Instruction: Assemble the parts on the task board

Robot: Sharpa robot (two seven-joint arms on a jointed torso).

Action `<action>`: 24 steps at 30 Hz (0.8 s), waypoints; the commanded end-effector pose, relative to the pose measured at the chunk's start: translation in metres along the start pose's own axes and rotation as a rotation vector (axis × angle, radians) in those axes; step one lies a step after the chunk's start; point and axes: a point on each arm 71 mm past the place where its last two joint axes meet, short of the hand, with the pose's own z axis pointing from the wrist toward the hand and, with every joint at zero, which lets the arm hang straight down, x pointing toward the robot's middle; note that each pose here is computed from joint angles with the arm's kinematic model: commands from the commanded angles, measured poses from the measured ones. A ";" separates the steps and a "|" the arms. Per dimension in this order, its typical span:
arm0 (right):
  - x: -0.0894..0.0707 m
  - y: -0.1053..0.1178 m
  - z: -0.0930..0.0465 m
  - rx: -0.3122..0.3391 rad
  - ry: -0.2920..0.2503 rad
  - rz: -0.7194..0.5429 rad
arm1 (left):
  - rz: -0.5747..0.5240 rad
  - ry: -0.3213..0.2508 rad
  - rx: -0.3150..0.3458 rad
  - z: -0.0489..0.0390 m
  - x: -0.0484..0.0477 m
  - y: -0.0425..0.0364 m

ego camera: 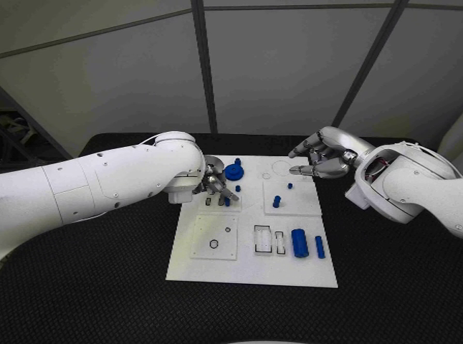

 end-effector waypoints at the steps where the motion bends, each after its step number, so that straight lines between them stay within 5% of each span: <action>1: 0.000 0.001 0.001 -0.004 0.005 -0.005 | 0.008 0.000 0.004 -0.0002 -0.0004 -0.0015; 24: 0.001 0.000 0.004 0.007 0.017 -0.008 | -0.023 0.004 0.037 -0.0024 0.0004 -0.0003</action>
